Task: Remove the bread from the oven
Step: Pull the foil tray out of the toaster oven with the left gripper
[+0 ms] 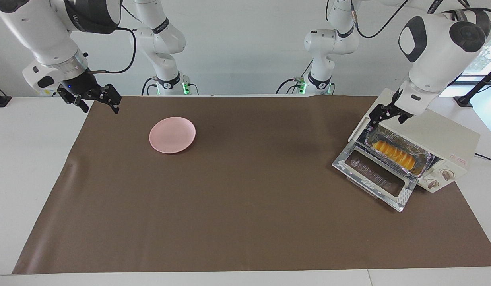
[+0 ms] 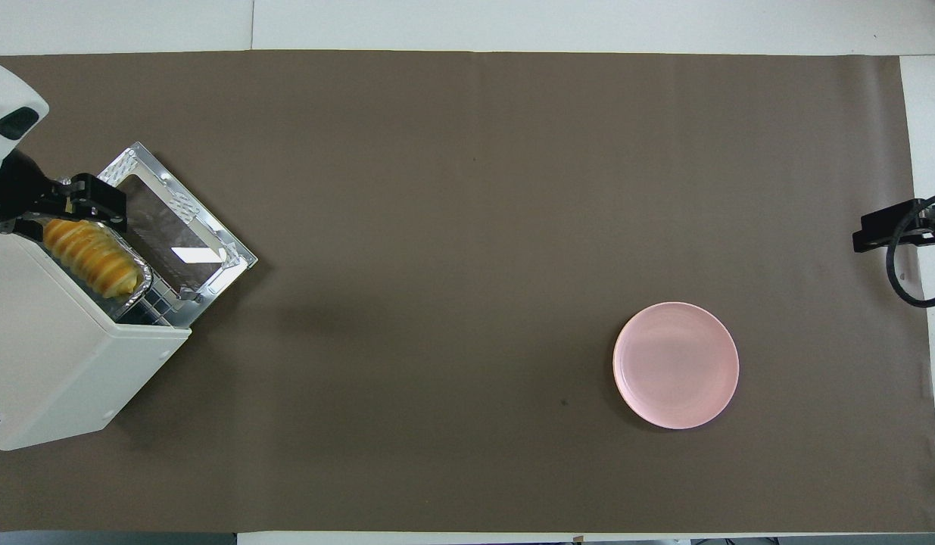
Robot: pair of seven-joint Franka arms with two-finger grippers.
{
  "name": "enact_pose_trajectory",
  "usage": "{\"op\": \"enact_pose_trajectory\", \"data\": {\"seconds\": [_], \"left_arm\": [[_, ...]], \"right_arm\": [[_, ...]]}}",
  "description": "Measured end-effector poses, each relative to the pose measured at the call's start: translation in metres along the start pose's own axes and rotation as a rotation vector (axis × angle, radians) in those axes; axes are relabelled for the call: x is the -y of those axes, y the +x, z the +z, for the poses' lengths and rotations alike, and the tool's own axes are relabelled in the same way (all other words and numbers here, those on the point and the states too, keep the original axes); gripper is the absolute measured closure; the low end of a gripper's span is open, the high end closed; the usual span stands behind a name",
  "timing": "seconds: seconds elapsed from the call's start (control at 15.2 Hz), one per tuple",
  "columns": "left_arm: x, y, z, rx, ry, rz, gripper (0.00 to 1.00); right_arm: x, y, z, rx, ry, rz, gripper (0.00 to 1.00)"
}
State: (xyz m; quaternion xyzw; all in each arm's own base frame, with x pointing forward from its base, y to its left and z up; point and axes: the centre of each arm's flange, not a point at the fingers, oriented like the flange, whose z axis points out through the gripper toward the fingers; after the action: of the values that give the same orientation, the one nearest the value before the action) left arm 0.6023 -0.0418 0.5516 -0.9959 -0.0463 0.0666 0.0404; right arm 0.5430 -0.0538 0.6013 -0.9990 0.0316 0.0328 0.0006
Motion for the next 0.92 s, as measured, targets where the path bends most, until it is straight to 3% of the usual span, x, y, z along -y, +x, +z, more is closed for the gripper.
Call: {"op": "enact_pose_trajectory", "data": {"seconds": [0.33,0.66,0.92], "left_arm": [[-0.01,0.056,0.035,0.003,0.048,-0.214,0.0],[0.005,0.068,0.064,-0.044,0.133,-0.471,0.0],[0.009,0.071,0.095,-0.07,0.188,-0.53,0.0]], "right_arm": [[0.0,0.0,0.0,0.0,0.0,0.0,0.0],[0.0,0.0,0.0,0.0,0.0,0.0,0.0],[0.0,0.0,0.0,0.0,0.0,0.0,0.0]]}}
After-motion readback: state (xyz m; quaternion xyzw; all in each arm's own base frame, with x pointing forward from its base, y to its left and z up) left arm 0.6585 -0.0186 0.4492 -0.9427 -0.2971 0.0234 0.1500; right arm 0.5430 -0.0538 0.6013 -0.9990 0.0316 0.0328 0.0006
